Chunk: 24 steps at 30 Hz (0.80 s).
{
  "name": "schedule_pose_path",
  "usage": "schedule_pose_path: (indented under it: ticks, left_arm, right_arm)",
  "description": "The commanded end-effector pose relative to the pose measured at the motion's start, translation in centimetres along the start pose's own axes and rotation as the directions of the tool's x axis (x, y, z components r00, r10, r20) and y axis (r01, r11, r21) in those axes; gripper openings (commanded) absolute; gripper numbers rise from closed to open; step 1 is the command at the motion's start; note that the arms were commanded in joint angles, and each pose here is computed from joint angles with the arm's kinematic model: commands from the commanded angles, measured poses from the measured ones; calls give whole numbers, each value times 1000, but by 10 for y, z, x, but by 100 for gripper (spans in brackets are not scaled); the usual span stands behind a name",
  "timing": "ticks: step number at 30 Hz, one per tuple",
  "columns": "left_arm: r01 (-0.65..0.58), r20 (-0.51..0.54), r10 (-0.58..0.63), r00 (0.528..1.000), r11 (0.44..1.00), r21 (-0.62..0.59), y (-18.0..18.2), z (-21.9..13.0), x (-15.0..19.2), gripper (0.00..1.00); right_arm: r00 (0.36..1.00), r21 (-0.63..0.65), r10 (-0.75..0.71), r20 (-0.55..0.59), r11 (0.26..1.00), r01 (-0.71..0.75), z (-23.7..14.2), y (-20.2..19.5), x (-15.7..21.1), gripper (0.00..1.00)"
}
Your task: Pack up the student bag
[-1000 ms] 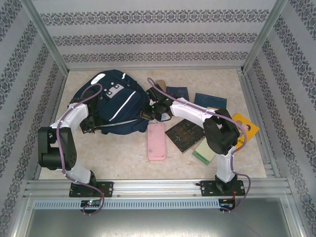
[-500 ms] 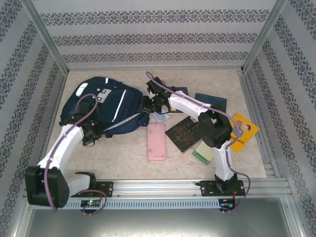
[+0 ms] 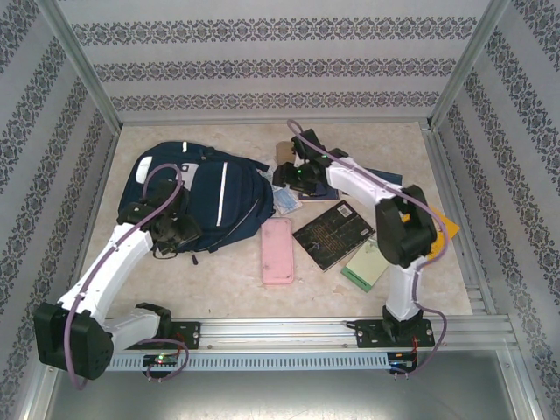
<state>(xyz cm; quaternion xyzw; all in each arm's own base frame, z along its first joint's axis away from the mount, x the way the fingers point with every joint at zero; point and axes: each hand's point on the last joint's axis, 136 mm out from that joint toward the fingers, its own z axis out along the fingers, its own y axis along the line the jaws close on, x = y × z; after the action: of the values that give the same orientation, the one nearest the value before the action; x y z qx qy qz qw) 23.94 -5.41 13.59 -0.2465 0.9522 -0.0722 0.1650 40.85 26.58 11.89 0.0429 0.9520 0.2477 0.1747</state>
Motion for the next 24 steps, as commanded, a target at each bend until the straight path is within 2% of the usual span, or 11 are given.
schedule_pose_path:
  ticks: [1,6,10,15,21,24]
  left_arm:
    - [-121,62,113,992,980,156,-55,-9,-13,64]
    - [-304,105,286,952,914,269,-131,-5,-7,65]
    - [-429,138,407,903,837,338,-191,2,2,67]
    - [-542,128,543,830,732,412,-254,24,28,67]
    - [-587,56,635,771,673,449,-296,69,56,64]
    - [-595,10,654,756,682,426,-298,95,63,63]
  right_arm:
    - [993,62,-19,114,998,12,-44,-14,-1,63]
    - [983,135,53,178,988,-77,-70,-62,30,63]
    - [967,187,96,235,972,-142,-79,-102,59,65]
    - [947,186,243,208,941,-283,-76,-142,95,64]
    - [935,217,316,159,913,-345,-56,-166,117,63]
    - [930,231,334,154,903,-362,-50,-173,118,63]
